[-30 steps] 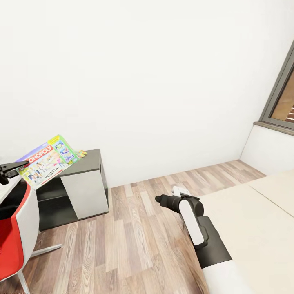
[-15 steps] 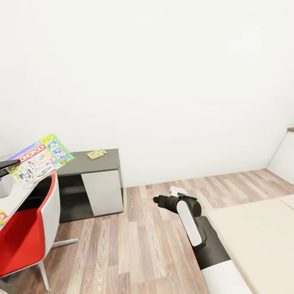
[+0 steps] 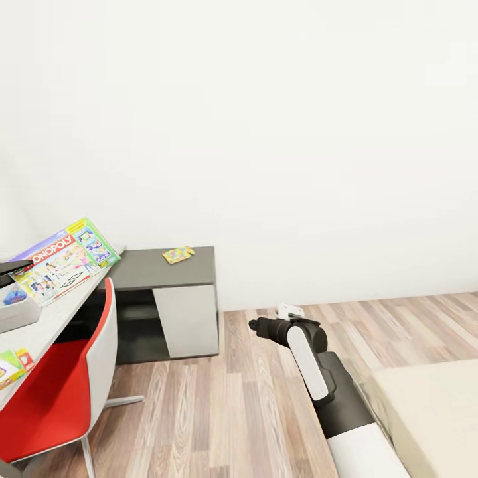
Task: Put all the toys in the child's room - the three board games (two on the bed and one on the table), the two jigsaw puzzles on the table, and the tennis ball on the table - inside the toy box on the table in the child's room.
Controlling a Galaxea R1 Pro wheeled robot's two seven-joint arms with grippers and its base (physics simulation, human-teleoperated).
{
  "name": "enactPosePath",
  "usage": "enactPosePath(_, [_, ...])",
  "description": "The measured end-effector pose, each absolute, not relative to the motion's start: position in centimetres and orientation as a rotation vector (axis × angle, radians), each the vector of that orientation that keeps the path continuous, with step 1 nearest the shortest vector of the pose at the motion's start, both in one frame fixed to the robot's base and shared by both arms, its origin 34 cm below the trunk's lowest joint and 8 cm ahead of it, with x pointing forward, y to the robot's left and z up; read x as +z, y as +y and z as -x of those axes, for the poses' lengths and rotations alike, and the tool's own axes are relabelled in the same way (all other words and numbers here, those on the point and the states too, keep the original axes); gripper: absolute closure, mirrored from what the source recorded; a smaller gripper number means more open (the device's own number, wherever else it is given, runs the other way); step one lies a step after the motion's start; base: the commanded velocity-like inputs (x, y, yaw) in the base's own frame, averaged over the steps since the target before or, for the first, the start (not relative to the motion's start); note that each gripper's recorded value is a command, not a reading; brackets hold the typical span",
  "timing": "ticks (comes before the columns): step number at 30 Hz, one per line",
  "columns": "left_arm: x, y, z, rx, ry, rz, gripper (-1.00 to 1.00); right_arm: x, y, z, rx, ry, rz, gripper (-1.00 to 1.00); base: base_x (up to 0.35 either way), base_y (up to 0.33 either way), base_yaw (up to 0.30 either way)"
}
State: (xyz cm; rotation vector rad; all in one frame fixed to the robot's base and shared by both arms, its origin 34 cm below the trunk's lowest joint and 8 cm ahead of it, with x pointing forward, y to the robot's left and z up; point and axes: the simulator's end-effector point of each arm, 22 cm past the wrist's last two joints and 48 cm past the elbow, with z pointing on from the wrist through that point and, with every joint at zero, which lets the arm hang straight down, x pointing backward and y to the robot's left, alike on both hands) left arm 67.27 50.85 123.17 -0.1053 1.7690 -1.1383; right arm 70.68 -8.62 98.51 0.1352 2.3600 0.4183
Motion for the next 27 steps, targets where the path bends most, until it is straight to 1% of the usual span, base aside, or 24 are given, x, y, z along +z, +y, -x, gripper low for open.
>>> enactPosePath(5, [123.18,50.85,-67.27,-1.137,1.769,0.104,1.0,98.5,-8.6,-70.67,0.418,2.36,-0.135,-1.0,0.302,0.125,0.002])
enactPosePath(10, [123.17,50.85,-67.28,-1.135,1.77,0.103,1.0,98.52,-8.58,-70.69,0.418,2.359,-0.134,-1.0,0.251,0.228,0.064])
enactPosePath(15, [123.14,50.85,-67.29,-1.134,1.77,0.102,1.0,98.49,-8.56,-70.69,0.418,2.359,-0.134,-1.0,0.187,0.154,0.255])
enactPosePath(27, [123.13,50.83,-67.3,-1.135,1.769,0.102,1.0,98.5,-8.56,-70.69,0.418,2.359,-0.134,-1.0,0.132,0.033,0.286])
